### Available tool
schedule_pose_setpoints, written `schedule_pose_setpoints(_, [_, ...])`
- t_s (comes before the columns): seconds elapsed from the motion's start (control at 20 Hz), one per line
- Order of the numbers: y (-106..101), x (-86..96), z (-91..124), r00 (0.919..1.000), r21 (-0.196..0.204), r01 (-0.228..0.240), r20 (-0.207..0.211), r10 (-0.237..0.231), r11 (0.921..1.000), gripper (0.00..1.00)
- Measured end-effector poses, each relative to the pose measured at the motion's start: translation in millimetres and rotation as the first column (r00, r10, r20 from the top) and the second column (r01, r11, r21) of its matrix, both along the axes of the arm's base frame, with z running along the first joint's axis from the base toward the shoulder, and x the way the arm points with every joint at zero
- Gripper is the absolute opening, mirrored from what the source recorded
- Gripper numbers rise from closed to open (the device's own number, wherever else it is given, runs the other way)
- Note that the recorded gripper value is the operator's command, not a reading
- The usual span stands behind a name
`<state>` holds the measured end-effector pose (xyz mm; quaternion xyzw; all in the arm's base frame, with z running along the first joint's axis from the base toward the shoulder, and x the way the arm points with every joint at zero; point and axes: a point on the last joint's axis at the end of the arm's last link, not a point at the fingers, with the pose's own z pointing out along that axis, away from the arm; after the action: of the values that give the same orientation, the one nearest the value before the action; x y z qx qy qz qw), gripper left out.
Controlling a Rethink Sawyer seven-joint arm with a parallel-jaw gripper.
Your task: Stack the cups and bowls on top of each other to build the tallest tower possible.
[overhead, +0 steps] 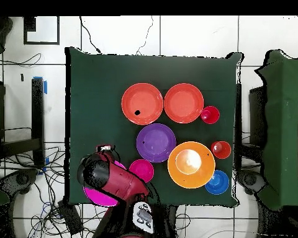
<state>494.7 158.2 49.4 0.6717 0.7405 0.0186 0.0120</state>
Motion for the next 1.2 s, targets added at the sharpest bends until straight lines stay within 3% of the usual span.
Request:
schedule_pose_setpoints(0.7, [25,5.0,-23,0.9936,-0.029,-0.036,0.106,0.039,0.9989,1.0])
schedule_pose_setpoints(1.2, [43,-9.2,-58,0.992,-0.035,-0.059,0.11,0.062,0.9977,1.0])
